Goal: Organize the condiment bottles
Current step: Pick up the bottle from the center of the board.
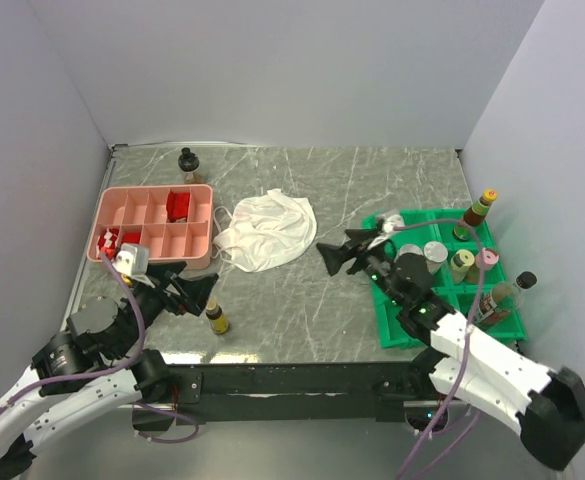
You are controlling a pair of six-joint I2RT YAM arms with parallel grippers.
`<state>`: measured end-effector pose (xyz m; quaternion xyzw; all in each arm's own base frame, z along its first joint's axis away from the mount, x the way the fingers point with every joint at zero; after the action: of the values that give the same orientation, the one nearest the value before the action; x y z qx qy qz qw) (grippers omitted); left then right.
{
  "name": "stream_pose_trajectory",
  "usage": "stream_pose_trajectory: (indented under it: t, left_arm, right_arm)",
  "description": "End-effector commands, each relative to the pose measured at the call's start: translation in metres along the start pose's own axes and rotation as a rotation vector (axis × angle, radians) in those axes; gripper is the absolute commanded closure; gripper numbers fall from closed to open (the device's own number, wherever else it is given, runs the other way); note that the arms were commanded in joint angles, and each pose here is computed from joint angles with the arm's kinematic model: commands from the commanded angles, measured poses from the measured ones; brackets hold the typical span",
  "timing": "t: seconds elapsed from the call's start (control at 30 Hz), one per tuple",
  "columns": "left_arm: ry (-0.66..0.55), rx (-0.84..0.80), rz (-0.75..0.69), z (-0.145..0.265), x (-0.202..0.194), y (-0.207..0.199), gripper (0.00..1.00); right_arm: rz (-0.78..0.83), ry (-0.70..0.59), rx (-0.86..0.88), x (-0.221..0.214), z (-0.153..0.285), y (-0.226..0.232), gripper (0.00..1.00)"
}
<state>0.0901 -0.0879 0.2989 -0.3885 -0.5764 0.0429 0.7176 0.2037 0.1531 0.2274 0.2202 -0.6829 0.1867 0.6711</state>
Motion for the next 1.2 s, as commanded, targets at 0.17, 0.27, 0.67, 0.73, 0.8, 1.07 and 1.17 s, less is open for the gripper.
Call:
stream_pose_trajectory:
  t: [0.17,0.27,0.67,0.73,0.8,1.07,1.17]
  left_arm:
    - [-0.064,-0.031,0.014,0.005,0.012,-0.003,0.03]
    - [-0.074,-0.019,0.017,0.007,0.014,-0.002,0.03]
    - [-0.119,-0.025,0.045,0.015,0.020,0.001,0.03]
    - [-0.123,-0.028,0.046,0.016,0.020,0.001,0.03]
    - [-0.121,-0.029,0.047,0.016,0.020,0.001,0.03]
    - [-0.111,-0.028,0.039,0.015,0.019,0.000,0.03]
    - [-0.115,-0.028,0.042,0.015,0.019,0.001,0.03]
  right_arm:
    - [0.057,-0.007,0.391,0.006,-0.050,0.105,0.10]
    - [0.124,-0.045,0.511,0.000,-0.055,0.148,0.16]
    - [0.269,-0.222,0.659,-0.020,-0.068,0.239,0.26]
    - [0.278,-0.205,0.668,-0.026,-0.070,0.244,0.26]
    - [0.280,-0.205,0.670,-0.028,-0.073,0.247,0.28]
    - [0.295,-0.174,0.675,-0.038,-0.079,0.254,0.32]
    - [0.299,-0.164,0.689,-0.043,-0.080,0.258,0.33]
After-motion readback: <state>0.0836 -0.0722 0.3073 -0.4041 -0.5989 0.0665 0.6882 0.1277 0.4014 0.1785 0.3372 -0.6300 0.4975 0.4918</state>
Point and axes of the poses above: each gripper's point midway between its finger pads, its own z axis back along the fingers, its own y axis along the line the jaws close on, x = y × z, the point moved 8 cm from there along z, back along the fingers, and after that the axes turned 14 degrees about z, right-handed, at the moved point
